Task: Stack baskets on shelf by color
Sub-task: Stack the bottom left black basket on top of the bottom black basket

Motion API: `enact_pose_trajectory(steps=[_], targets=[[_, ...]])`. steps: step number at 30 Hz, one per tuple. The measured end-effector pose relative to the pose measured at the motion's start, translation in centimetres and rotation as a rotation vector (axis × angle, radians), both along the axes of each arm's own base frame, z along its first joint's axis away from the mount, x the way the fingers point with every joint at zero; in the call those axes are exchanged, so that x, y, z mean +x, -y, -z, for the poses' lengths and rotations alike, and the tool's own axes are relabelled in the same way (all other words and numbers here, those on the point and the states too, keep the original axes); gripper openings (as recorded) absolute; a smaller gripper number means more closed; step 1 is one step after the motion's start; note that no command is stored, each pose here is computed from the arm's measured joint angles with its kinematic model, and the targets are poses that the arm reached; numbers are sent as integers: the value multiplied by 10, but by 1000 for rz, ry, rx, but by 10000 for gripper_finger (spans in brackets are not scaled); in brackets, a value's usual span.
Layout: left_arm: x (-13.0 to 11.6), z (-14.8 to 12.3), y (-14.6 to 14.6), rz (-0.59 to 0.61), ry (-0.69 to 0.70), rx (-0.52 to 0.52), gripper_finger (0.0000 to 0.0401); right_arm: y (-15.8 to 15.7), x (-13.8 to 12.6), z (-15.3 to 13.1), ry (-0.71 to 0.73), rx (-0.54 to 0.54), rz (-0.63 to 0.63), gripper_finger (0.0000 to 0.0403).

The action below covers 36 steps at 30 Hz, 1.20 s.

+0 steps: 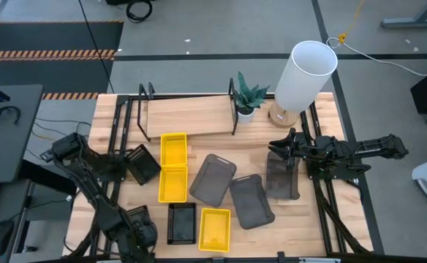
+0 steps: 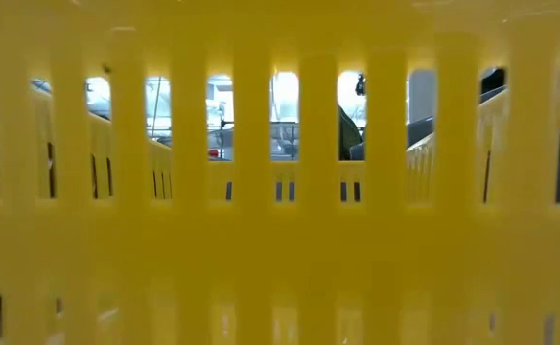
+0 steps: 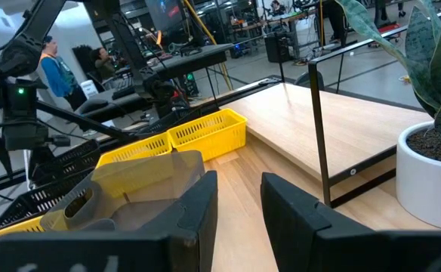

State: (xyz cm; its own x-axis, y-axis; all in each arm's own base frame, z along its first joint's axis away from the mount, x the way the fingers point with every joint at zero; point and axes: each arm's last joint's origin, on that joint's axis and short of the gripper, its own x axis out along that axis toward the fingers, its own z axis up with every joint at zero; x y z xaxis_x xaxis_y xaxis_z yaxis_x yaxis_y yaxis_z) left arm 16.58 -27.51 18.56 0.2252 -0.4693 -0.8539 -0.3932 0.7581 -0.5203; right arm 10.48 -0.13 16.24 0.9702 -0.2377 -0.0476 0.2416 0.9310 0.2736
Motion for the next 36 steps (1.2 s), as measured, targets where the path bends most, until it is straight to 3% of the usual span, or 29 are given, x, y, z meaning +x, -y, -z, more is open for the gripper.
enact_pose_trajectory(steps=[5, 11, 16, 20, 31, 36], targets=[[0, 0, 0, 10, 6, 5, 211, 0, 0, 0, 0, 0, 0, 109], [3, -16, 5, 100, -18, -40, 212, 0, 0, 0, 0, 0, 0, 109], [0, -38, 0, 80, -73, 128, 183, 0, 0, 0, 0, 0, 0, 109], [-5, -44, 0, 30, 9, 233, 174, 0, 0, 0, 0, 0, 0, 109], [-3, -18, 9, 41, -8, 296, 258, 0, 0, 0, 0, 0, 0, 109], [-1, -2, 13, 55, -41, 334, 267, 0, 0, 0, 0, 0, 0, 109]])
